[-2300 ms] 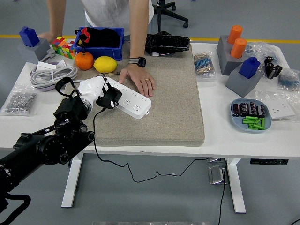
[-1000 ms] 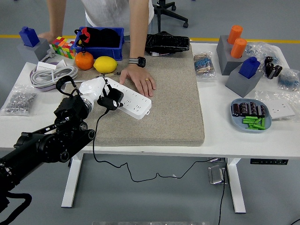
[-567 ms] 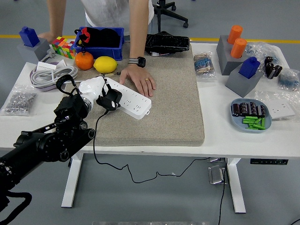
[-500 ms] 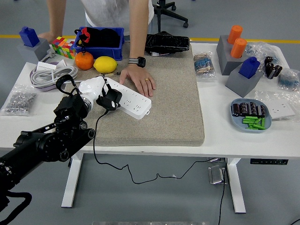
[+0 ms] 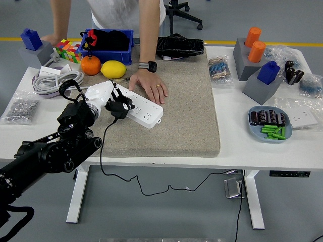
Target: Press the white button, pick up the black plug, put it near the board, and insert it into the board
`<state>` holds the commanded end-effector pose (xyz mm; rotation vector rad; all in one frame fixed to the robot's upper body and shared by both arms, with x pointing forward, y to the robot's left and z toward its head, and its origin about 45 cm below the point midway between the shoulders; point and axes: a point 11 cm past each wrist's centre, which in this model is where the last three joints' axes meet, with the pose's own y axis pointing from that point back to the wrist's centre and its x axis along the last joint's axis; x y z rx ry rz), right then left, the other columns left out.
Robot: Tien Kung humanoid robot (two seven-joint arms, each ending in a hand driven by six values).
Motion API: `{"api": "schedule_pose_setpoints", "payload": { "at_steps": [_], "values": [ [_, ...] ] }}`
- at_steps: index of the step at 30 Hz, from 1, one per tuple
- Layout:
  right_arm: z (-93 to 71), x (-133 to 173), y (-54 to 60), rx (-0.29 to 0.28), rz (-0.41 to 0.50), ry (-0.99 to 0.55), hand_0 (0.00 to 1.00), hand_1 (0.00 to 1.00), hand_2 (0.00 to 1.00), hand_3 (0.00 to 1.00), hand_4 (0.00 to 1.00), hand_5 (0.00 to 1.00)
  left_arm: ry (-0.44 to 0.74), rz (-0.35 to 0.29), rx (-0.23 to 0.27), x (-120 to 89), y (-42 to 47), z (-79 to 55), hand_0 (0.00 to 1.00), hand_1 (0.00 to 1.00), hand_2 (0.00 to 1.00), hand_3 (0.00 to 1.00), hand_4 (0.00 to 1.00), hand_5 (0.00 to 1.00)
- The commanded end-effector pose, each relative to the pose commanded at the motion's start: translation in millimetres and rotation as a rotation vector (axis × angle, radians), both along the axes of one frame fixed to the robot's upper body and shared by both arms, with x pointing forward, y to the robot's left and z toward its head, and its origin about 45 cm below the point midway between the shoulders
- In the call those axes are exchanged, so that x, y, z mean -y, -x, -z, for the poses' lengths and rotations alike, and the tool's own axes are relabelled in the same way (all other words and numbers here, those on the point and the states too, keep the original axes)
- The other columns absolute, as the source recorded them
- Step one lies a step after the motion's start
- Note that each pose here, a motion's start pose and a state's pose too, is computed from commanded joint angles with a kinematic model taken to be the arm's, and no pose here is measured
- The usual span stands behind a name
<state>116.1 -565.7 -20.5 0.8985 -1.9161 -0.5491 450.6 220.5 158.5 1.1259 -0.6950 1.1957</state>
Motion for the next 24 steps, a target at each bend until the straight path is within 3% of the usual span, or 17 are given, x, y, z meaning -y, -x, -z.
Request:
{"api": "schedule_pose_setpoints", "payload": {
  "at_steps": [2,3,8,9,14,15,20,21,24],
  "values": [
    [-0.1,0.1,-0.3,0.0,-0.001,0.0,0.665,0.583,0.575,0.564,0.614,0.277,0.001,-0.001,0.0,-0.1,0.0,0.0,0.565,0.566,0.557,0.66,0.998,0.72],
    [-0.1,0.1,-0.3,0.0,-0.002,0.0,0.666,0.583,0.575,0.564,0.615,0.277,0.002,-0.002,-0.001,-0.2,0.0,0.1,0.645,0.655,0.655,0.73,0.998,0.803],
    [0.0,0.0,0.2,-0.001,-0.002,0.0,0.666,0.583,0.575,0.564,0.615,0.277,0.008,-0.007,-0.009,-0.9,0.2,0.5,0.645,0.655,0.655,0.73,0.998,0.803],
    [0.1,0.0,0.4,-0.001,-0.002,0.0,0.666,0.583,0.575,0.564,0.615,0.276,0.01,-0.008,-0.011,-1.0,0.3,0.7,0.741,0.765,0.749,0.784,0.998,0.811],
    [0.3,-0.3,0.6,-0.002,-0.003,0.0,0.666,0.583,0.575,0.564,0.615,0.276,0.021,-0.011,-0.016,-1.5,1.2,1.1,0.741,0.765,0.749,0.784,0.998,0.811],
    [0.3,-0.4,0.4,-0.002,-0.003,0.0,0.666,0.583,0.575,0.564,0.614,0.276,0.025,-0.012,-0.016,-1.8,1.1,0.7,0.894,0.93,0.938,0.928,0.998,0.824],
    [0.1,-0.3,0.0,0.0,-0.002,0.0,0.666,0.583,0.575,0.564,0.614,0.276,0.056,-0.005,0.003,-2.6,1.4,-5.2,0.894,0.93,0.938,0.928,0.998,0.824],
    [0.1,-0.2,0.2,0.001,-0.001,0.0,0.666,0.582,0.575,0.564,0.615,0.275,0.064,0.001,0.008,-2.9,1.7,-6.6,0.955,0.994,0.998,0.998,0.998,0.741],
    [0.1,0.1,1.0,0.0,0.001,0.0,0.666,0.582,0.575,0.564,0.615,0.275,0.11,0.021,0.016,-3.9,3.8,-10.1,0.955,0.994,0.998,0.998,0.998,0.741]
  ]
}}
